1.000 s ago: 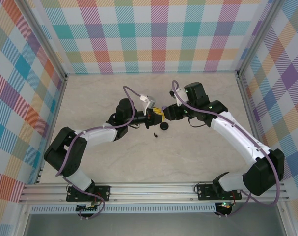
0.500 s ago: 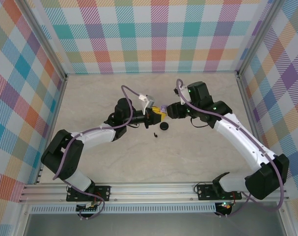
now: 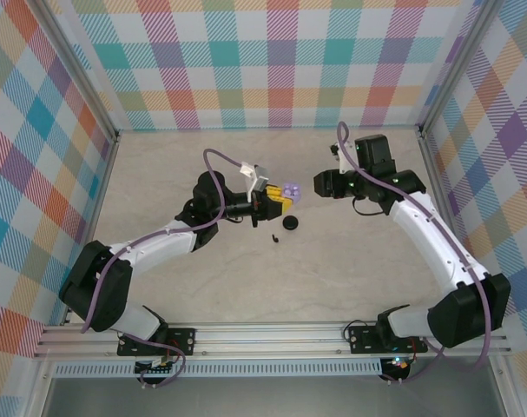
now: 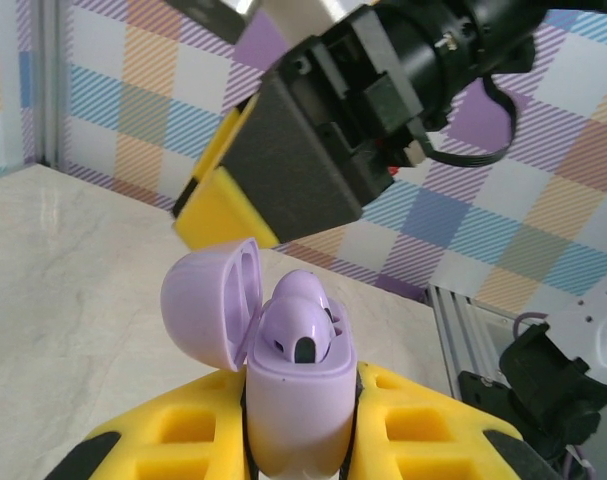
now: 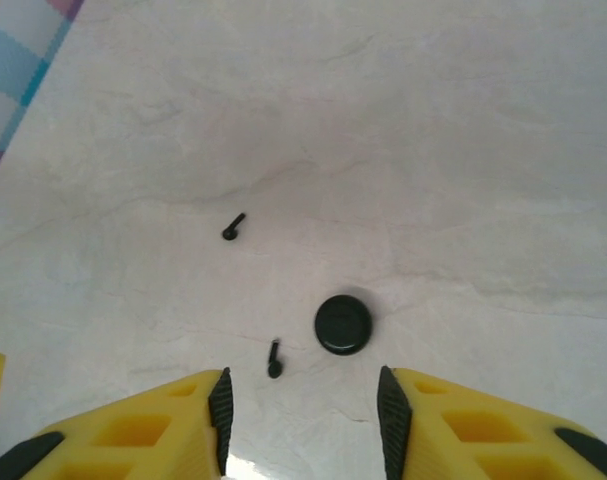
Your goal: Insert the wireless bluetooth earbuds into the charging case
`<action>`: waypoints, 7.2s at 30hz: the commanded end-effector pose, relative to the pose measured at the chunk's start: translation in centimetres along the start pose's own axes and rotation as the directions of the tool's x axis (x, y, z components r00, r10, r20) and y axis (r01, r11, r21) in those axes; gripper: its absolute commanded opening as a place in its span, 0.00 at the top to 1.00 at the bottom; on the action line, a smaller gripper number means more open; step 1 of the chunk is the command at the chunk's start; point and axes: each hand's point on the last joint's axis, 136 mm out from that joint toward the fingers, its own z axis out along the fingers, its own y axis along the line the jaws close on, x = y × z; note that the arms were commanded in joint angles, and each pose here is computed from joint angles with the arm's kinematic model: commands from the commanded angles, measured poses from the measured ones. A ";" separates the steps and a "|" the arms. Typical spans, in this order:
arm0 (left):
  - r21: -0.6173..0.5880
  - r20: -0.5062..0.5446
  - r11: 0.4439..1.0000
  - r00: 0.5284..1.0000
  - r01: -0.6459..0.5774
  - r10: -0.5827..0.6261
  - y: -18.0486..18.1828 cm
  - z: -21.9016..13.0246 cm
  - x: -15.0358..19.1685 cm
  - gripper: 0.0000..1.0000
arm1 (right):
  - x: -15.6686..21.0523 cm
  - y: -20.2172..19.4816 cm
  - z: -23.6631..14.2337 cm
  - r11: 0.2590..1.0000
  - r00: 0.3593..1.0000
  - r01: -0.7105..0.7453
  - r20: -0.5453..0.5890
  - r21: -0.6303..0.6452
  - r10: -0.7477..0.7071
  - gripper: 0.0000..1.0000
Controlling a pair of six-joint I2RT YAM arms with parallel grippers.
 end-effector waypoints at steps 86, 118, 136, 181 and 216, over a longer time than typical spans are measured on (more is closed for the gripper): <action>-0.735 -0.167 0.558 0.696 0.384 -0.699 20.5 -2.4 19.1 0.58 | 5.0 -1.8 2.7 1.000 0.990 -0.028 -0.138 0.002 0.028 0.58; -0.766 0.140 0.285 0.582 0.577 -0.801 14.5 -5.5 12.0 0.51 | 9.7 -4.2 11.4 0.978 0.897 -0.208 -0.401 -0.015 0.185 0.55; -0.715 0.104 0.214 0.403 0.666 -0.909 13.6 0.9 17.8 0.51 | 8.0 -6.1 18.5 0.961 0.815 -0.275 -0.528 0.007 0.237 0.65; -0.727 0.078 0.202 0.370 0.657 -0.926 13.9 3.1 20.2 0.52 | 9.3 -6.7 14.9 0.913 0.773 -0.399 -0.505 0.085 0.384 0.69; -0.647 0.086 0.184 0.311 0.740 -0.947 13.4 3.0 20.9 0.63 | 12.5 -5.6 16.7 0.841 0.698 -0.541 -0.555 0.006 0.452 0.74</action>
